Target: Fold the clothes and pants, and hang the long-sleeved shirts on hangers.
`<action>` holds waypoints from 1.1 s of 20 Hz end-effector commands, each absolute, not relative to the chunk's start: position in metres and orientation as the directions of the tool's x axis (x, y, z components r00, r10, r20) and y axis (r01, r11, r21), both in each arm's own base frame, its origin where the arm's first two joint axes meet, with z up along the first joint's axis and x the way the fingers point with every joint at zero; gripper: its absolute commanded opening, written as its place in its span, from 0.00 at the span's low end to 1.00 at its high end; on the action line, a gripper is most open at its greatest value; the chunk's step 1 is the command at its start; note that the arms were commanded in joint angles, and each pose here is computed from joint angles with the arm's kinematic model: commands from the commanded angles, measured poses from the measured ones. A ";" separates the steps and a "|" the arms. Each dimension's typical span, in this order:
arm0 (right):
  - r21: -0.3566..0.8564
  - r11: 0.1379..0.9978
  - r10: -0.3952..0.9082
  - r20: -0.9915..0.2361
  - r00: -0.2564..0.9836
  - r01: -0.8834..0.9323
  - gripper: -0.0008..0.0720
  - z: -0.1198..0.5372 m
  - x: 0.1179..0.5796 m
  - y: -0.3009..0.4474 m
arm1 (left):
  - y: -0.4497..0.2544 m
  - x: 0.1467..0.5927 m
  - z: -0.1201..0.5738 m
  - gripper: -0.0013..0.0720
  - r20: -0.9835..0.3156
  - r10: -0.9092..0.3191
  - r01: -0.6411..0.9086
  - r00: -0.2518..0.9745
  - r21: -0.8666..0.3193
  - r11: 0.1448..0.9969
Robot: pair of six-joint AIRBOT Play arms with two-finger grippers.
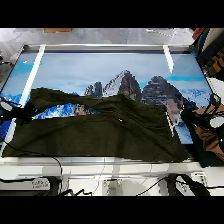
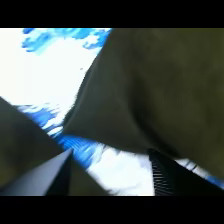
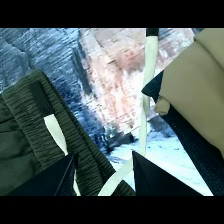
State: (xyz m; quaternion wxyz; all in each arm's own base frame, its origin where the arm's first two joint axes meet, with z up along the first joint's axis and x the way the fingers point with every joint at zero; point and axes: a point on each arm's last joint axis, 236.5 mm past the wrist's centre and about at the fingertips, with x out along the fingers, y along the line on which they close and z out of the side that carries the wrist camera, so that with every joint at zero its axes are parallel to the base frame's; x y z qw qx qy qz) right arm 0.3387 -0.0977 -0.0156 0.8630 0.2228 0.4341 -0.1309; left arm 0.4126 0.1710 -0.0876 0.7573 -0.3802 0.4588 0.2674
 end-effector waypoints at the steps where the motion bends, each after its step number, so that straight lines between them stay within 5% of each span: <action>1: 0.275 0.865 -0.030 -0.806 0.591 0.419 0.54 -0.015 0.339 -0.097 | 0.173 0.437 -0.098 0.64 -0.861 0.086 -0.745 0.501 -0.378 0.549; 7: 0.274 0.866 -0.032 -0.805 0.592 0.419 0.54 -0.015 0.339 -0.097 | 0.190 0.453 -0.065 0.05 -0.790 0.161 -0.706 0.592 -0.412 0.576; 16: 0.222 0.886 -0.092 -0.776 0.624 0.407 0.54 -0.005 0.348 -0.112 | 0.217 0.516 0.156 0.04 -0.469 0.269 -0.481 0.841 -0.422 0.768; 22: 0.186 0.926 -0.007 -0.861 0.508 0.329 0.54 -0.028 0.346 -0.103 | 0.216 0.487 0.152 0.05 -0.633 0.266 -0.469 0.727 -0.175 0.866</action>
